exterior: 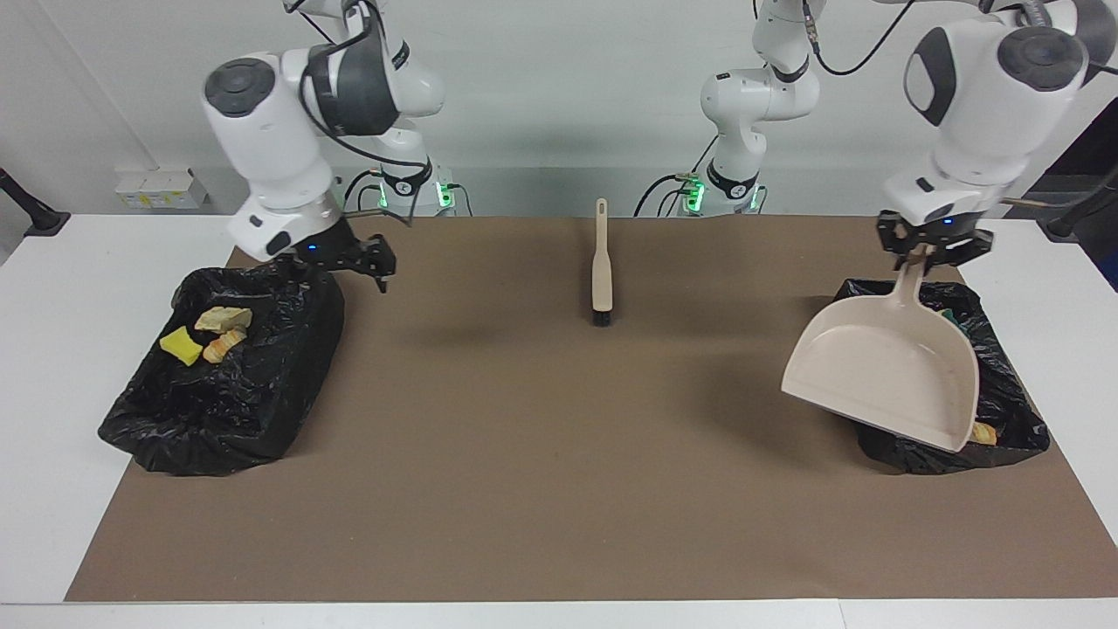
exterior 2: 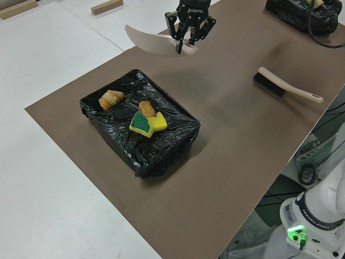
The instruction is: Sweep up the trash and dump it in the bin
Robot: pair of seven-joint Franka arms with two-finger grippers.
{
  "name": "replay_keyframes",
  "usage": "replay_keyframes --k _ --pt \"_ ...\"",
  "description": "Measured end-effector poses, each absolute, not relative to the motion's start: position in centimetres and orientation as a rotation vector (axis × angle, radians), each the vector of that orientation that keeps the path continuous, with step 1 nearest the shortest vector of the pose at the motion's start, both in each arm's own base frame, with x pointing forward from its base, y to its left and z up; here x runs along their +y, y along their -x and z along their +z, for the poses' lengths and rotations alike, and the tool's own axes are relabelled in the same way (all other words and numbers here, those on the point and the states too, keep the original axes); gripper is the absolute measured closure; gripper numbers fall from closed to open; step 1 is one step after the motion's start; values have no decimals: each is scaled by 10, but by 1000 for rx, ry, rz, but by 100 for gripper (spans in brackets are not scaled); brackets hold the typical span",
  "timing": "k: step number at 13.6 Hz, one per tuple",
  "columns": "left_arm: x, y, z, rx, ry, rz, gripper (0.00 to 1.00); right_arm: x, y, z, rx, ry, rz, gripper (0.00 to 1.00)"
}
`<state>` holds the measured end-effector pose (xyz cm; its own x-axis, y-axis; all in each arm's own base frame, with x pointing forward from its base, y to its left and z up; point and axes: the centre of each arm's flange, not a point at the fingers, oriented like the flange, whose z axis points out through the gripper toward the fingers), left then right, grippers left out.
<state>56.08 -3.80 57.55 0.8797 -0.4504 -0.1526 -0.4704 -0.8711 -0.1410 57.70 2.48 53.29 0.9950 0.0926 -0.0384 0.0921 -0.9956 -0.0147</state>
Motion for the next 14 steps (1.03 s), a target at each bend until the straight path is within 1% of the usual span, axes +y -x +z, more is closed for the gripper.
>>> replay_keyframes --k 3,6,7,9,12,14 --pt "-135 -536 552 456 2975 175 68 -17 -577 552 -83 3126 53 0" --pt "-248 -502 516 226 3073 66 68 -39 -566 597 40 3124 103 0" --pt "-272 -493 505 184 3112 25 68 -41 -564 606 75 3124 102 0" --pt "-299 -482 484 117 3149 -3 68 -39 -565 609 97 3124 96 0" --pt "-344 -480 436 84 3177 -41 68 -30 -566 606 73 3123 104 0" --pt "-362 -481 413 79 3190 -57 68 -25 -567 605 62 3123 105 0"
